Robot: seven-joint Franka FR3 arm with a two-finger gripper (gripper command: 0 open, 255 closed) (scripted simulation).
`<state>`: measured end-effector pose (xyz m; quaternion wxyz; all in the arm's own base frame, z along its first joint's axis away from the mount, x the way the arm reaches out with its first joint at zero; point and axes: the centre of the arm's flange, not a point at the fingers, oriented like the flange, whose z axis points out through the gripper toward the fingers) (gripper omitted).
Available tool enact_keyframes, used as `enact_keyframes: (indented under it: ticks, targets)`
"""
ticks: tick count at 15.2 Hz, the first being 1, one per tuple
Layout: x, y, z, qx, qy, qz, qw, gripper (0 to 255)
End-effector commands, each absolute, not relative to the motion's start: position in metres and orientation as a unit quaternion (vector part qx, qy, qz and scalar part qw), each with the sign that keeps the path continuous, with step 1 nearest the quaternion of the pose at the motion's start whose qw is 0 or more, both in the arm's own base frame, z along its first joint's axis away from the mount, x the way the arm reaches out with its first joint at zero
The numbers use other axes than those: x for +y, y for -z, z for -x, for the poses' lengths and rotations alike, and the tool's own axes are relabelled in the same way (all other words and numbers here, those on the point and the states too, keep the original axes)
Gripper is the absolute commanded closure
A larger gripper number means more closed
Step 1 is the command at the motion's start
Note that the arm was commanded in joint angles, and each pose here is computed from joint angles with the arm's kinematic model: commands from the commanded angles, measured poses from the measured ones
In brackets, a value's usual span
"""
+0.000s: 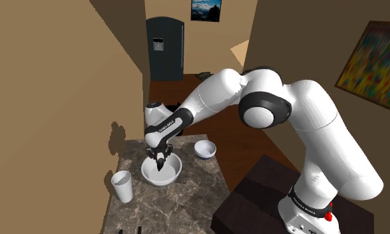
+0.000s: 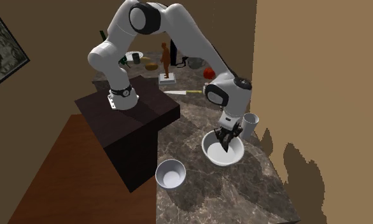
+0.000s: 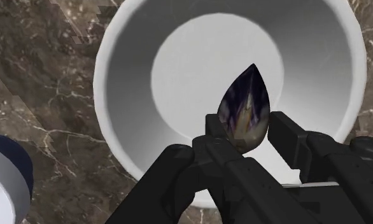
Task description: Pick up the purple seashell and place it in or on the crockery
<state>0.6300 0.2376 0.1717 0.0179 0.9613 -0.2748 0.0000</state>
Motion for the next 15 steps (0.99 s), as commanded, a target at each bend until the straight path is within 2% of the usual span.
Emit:
enact_keyframes:
  ticks: [1, 11, 12, 15]
  targets:
    - [0.236, -0.162, -0.629, -0.275, 0.0, -0.961, 0.018, 255]
    - [0.236, -0.149, -0.629, -0.275, 0.0, -0.961, 0.018, 255]
    - [0.236, -0.149, -0.629, -0.275, 0.0, -0.961, 0.018, 0]
    - [0.236, -0.149, -0.629, -0.275, 0.0, -0.961, 0.018, 0]
